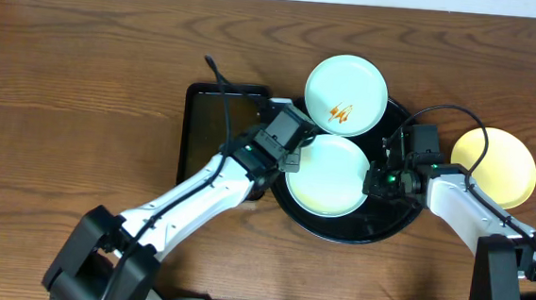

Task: Clean dirty plates on tray and stack at the side
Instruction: 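Return the sponge to the black tray with the left gripper, then carry the pale blue plate right and stack it on the yellow plate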

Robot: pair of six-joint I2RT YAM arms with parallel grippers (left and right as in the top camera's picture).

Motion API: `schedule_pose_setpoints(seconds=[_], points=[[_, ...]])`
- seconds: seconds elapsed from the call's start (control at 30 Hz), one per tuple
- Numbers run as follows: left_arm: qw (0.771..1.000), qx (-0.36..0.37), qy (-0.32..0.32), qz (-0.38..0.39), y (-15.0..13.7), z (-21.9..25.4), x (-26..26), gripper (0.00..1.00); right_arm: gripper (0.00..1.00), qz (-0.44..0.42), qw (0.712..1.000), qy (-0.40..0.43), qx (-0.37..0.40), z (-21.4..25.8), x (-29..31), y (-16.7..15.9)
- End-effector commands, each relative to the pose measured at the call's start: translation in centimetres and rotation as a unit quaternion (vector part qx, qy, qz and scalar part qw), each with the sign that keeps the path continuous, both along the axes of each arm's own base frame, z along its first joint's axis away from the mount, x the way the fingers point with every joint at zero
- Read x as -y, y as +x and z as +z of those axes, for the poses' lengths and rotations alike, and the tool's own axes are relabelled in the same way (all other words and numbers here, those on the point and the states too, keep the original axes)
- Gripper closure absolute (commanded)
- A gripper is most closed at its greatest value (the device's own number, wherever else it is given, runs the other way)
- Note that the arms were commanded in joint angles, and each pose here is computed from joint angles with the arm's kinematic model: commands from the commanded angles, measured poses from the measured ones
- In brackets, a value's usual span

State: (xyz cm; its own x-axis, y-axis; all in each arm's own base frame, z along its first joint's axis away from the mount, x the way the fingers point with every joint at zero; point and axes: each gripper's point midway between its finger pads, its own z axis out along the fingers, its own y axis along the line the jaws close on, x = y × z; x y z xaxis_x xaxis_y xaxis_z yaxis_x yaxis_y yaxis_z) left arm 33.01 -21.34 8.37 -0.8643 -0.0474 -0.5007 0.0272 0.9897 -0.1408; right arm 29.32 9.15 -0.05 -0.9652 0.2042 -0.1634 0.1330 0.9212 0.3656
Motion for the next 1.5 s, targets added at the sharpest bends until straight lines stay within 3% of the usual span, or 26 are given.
schedule_pose_setpoints(seconds=[0.0, 0.17, 0.6, 0.83, 1.1, 1.33, 1.4, 1.47], points=[[0.999, 0.0, 0.021, 0.038, 1.2, 0.4, -3.1, 0.92, 0.99, 0.002, 0.999, -0.05, -0.015, -1.4, 1.4, -1.0], [0.997, -0.026, 0.016, 0.077, 2.0, -0.2, -6.6, 0.92, 0.99, 0.009, 0.998, -0.054, 0.033, 1.0, 1.5, 0.2], [0.992, -0.093, -0.051, -0.064, 2.1, -2.8, -8.1, 0.92, 0.99, 0.015, 0.968, -0.149, 0.203, 9.7, 4.6, 2.6], [0.976, -0.119, -0.143, -0.113, 2.3, -4.4, -7.2, 0.92, 0.99, 0.006, 0.927, -0.251, 0.277, 14.1, 7.9, 3.3], [0.969, -0.136, -0.187, -0.089, 2.8, -5.4, -8.8, 0.92, 0.99, 0.004, 0.87, -0.372, 0.325, 18.3, 11.3, 3.5], [0.974, -0.16, -0.149, 0.051, 3.3, -6.7, -12.2, 0.9, 0.99, 0.035, 0.835, -0.425, 0.347, 20.1, 10.1, 3.5], [0.971, -0.166, -0.165, 0.043, 3.1, -6.5, -11.6, 0.92, 0.99, 0.049, 0.824, -0.443, 0.351, 20.5, 9.4, 3.4], [0.969, -0.158, -0.187, -0.026, 2.7, -5.9, -10.1, 0.93, 0.99, 0.062, 0.816, -0.453, 0.353, 20.7, 8.8, 3.3]])
